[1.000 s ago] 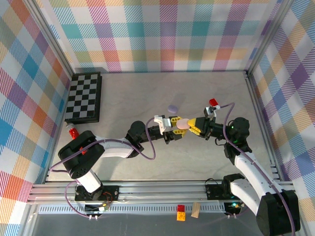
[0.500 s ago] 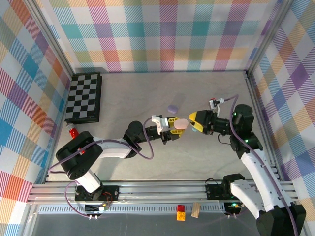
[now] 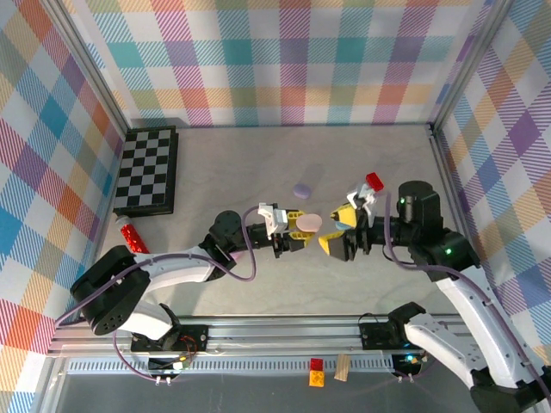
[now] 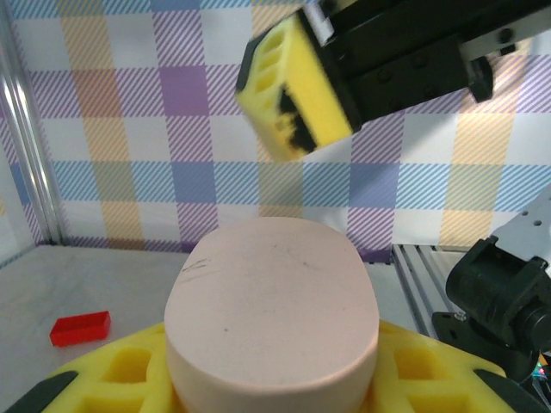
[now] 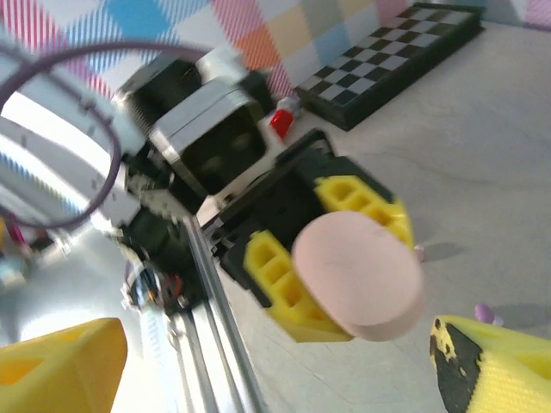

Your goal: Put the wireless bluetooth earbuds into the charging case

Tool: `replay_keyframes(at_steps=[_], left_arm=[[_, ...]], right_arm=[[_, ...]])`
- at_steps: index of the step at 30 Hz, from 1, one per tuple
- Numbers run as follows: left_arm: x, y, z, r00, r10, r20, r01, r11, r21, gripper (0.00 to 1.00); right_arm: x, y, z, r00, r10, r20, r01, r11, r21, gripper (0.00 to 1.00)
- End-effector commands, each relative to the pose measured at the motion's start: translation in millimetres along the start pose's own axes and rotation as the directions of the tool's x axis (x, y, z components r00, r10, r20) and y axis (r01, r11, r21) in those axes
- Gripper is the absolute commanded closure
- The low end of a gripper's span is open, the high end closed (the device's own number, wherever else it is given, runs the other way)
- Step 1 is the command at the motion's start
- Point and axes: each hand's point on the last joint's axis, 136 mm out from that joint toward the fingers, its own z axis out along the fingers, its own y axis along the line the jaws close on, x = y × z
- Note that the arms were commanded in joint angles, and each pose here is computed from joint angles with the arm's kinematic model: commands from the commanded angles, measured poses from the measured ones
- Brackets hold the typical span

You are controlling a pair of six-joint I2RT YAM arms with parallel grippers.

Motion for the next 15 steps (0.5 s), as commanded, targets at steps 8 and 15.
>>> replay_keyframes(at_steps=[8,15], left_arm=[[-3.5,-7.2,-3.4,1.0,-0.013,0.007,0.012,0.999,0.047,0.67],[-8.7,-10.0,-3.2,1.0,-0.018,0.025,0.016,0.998,0.067,0.67]], right_arm=[[-1.2,-29.2,32.1,0.948,-0.283,-0.148,0.302,0.944,0.132,0.11],[-0.7,-42.1,40.1,0.935,-0.299,-0.188,0.331,0.928,0.17,0.12]])
